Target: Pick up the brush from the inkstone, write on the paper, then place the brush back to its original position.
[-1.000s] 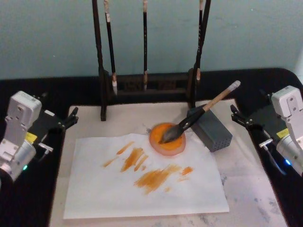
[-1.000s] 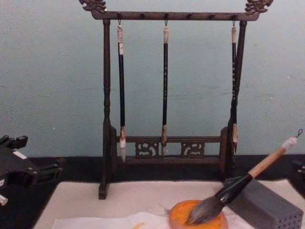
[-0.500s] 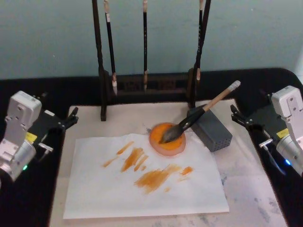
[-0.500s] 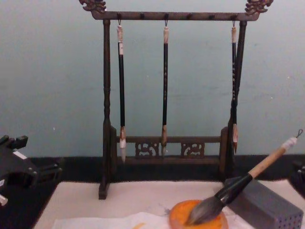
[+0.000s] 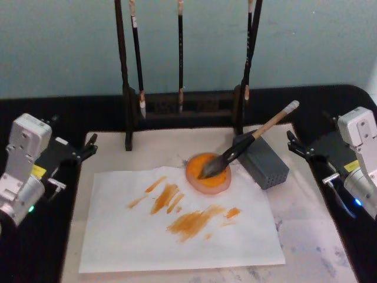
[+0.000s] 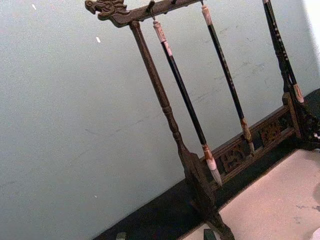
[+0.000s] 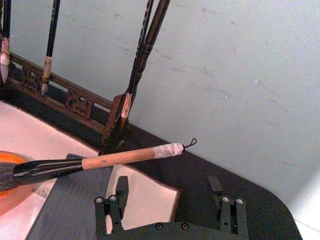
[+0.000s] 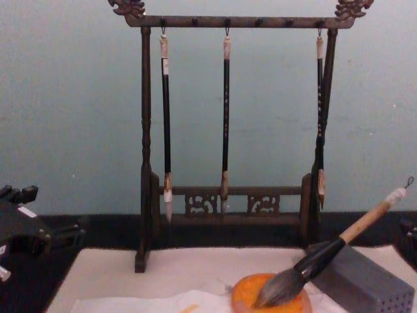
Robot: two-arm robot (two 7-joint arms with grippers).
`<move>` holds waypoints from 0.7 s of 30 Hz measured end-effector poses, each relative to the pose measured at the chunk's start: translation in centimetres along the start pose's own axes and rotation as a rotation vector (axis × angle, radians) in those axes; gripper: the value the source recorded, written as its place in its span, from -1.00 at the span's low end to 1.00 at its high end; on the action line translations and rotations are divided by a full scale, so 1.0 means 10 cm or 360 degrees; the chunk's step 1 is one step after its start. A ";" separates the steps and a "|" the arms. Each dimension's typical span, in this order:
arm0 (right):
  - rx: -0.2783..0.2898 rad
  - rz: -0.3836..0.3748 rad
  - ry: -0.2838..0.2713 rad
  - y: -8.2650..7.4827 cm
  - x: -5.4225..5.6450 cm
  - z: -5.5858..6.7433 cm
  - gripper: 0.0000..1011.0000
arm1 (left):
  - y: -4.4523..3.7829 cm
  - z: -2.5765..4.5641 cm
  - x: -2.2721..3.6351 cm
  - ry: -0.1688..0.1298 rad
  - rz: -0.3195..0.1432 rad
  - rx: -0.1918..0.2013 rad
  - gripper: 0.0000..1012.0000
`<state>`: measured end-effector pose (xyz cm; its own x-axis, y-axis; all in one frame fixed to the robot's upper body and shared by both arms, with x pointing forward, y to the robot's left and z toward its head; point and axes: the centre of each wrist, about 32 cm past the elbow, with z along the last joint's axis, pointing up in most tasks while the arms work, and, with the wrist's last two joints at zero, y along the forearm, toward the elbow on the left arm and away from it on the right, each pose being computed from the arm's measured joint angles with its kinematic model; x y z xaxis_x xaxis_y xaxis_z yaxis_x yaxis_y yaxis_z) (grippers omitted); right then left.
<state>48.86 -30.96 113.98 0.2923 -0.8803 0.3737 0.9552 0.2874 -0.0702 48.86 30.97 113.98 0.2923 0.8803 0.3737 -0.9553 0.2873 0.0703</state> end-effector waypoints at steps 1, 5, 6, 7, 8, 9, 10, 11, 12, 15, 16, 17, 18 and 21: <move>0.0000 0.0000 0.0000 0.00 0.00 0.00 0.98 | 0.000 0.000 0.000 0.0000 0.0000 0.0000 0.98; 0.0000 0.0000 0.0000 0.00 0.00 0.00 0.98 | 0.000 0.000 0.000 0.0000 0.0000 0.0000 0.98; 0.0000 0.0000 0.0001 0.00 0.00 0.00 0.98 | 0.000 0.000 0.000 0.0000 0.0000 0.0000 0.98; 0.0000 0.0002 0.0003 0.00 0.01 0.00 0.98 | 0.000 0.000 0.000 0.0000 0.0000 0.0000 0.98; -0.0001 0.0010 0.0021 0.00 0.02 0.01 0.98 | 0.000 0.000 0.000 0.0000 0.0000 0.0000 0.98; -0.0001 0.0010 0.0021 0.00 0.02 0.01 0.98 | 0.000 0.000 0.000 0.0000 0.0000 0.0000 0.98; -0.0006 0.0019 0.0054 0.00 0.02 0.01 0.98 | 0.000 0.000 0.000 0.0000 0.0000 0.0000 0.98; -0.0011 0.0024 0.0075 0.00 0.03 0.02 0.98 | 0.000 0.000 0.000 0.0000 0.0000 0.0000 0.98; -0.0016 0.0030 0.0100 0.00 0.03 0.02 0.98 | 0.000 0.000 0.000 0.0000 0.0000 0.0000 0.98; -0.0038 0.0052 0.0209 0.00 0.04 0.04 0.98 | 0.000 0.000 0.000 0.0000 0.0000 0.0000 0.98; -0.0053 0.0063 0.0282 0.00 0.05 0.05 0.98 | 0.000 0.000 0.000 0.0000 0.0000 0.0000 0.98; -0.0068 0.0072 0.0359 0.01 0.06 0.05 0.98 | 0.000 0.000 0.000 0.0000 0.0000 0.0000 0.98; -0.0077 0.0076 0.0400 0.01 0.07 0.06 0.98 | 0.000 0.000 0.000 0.0000 0.0000 0.0000 0.98; -0.0115 0.0091 0.0583 0.03 0.09 0.08 0.98 | 0.000 0.000 0.000 0.0000 0.0000 0.0000 0.98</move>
<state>49.37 -31.37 115.04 0.3295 -0.9441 0.0128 0.9339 0.3239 -0.1516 48.86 30.97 113.98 0.2923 0.8803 0.3737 -0.9552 0.2873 0.0702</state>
